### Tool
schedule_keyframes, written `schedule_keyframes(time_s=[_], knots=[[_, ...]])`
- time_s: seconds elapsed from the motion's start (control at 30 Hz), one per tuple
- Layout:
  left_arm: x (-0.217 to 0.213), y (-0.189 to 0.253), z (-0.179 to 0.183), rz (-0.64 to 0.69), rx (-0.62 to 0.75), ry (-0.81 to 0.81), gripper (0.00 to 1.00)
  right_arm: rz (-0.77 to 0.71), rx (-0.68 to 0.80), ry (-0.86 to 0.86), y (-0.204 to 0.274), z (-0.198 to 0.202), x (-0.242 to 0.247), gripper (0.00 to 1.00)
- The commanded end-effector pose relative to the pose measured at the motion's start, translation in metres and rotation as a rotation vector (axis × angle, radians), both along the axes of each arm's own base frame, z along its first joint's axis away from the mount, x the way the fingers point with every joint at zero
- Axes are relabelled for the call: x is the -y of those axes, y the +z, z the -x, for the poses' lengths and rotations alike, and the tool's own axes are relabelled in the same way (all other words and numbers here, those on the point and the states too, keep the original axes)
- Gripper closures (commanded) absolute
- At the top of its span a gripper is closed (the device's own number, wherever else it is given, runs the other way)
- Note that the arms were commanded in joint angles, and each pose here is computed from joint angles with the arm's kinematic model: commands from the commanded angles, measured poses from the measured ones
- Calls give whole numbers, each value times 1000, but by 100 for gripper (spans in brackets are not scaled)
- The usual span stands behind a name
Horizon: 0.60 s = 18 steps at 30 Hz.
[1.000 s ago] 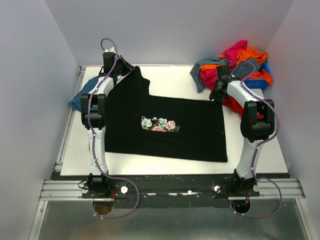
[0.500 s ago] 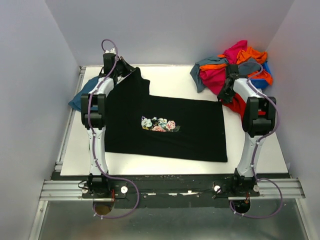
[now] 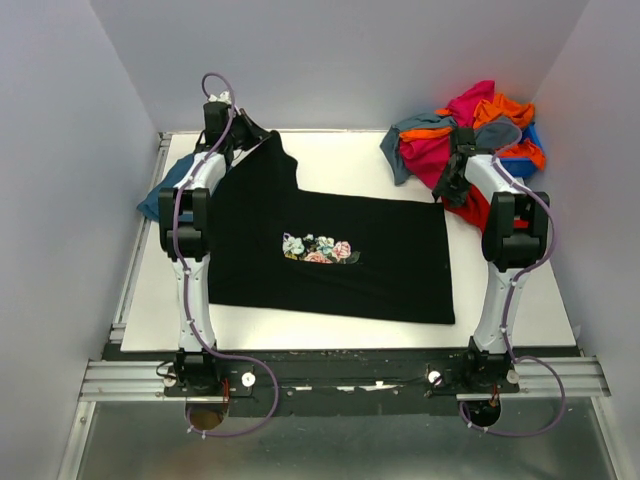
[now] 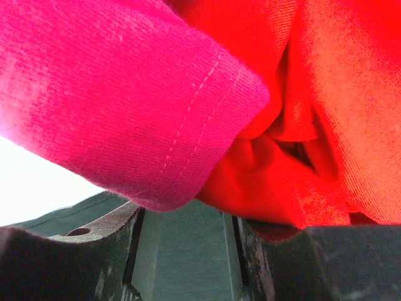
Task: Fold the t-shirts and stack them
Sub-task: Grap the side of the flattened tshirt furthest away from the robot with both arms
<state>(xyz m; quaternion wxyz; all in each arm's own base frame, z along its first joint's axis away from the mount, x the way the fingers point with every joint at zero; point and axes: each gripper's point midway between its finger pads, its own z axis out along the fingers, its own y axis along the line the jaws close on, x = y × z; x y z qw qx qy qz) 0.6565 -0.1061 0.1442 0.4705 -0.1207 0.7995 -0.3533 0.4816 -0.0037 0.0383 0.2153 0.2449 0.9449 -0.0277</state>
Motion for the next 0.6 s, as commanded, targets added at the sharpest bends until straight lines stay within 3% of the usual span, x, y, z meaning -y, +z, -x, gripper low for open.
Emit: schedule_keyframes(time_s=[0.0, 0.57], knots=[[3, 34, 7, -7, 57, -32, 100, 9, -17, 47, -7, -2, 1, 51], [3, 53, 19, -43, 82, -51, 100, -77, -39, 41, -11, -5, -14, 48]])
